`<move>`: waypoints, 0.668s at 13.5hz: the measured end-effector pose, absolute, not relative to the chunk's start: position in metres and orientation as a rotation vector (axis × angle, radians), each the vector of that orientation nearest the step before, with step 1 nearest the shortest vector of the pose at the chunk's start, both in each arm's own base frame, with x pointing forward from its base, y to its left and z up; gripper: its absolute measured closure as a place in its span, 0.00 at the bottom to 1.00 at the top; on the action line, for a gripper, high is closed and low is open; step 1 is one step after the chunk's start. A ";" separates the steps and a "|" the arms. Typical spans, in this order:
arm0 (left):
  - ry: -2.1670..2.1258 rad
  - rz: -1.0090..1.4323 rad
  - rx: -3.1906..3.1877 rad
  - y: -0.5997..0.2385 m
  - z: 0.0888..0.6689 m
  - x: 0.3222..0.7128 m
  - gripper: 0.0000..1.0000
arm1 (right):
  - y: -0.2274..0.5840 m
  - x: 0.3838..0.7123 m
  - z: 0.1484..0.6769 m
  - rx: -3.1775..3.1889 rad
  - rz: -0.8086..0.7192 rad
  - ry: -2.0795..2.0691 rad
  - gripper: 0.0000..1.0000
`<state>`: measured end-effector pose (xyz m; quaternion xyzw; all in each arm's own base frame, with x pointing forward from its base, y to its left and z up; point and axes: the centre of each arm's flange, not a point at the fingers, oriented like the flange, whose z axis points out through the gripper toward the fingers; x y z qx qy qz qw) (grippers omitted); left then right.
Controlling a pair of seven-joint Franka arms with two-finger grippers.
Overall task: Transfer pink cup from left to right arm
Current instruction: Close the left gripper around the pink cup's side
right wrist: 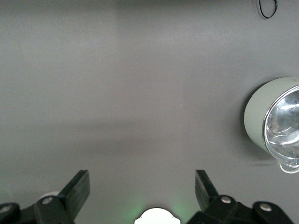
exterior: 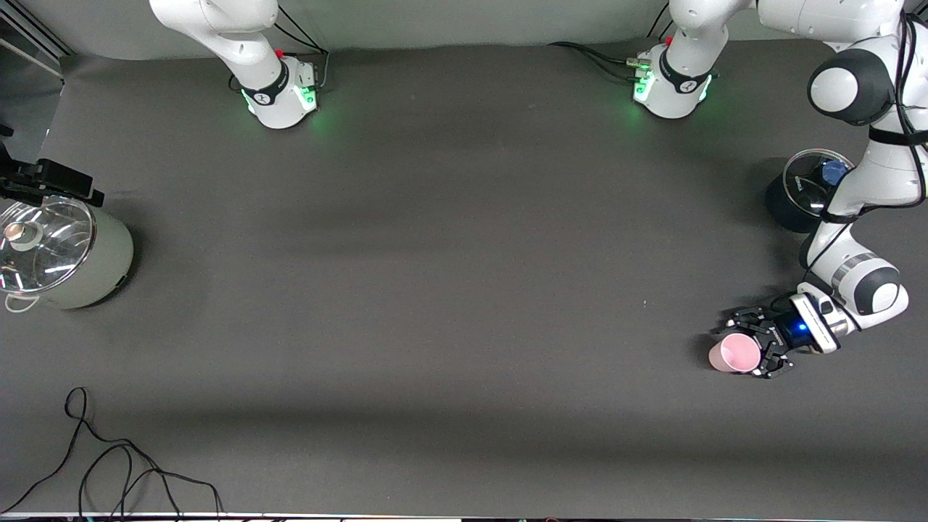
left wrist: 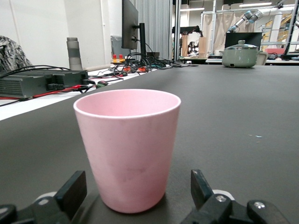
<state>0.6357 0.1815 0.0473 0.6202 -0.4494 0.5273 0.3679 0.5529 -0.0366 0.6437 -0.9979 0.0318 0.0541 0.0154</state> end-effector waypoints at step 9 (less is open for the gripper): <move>-1.155 1.369 1.588 0.173 0.053 0.645 0.33 | -0.037 0.553 0.644 -3.105 0.168 0.099 0.00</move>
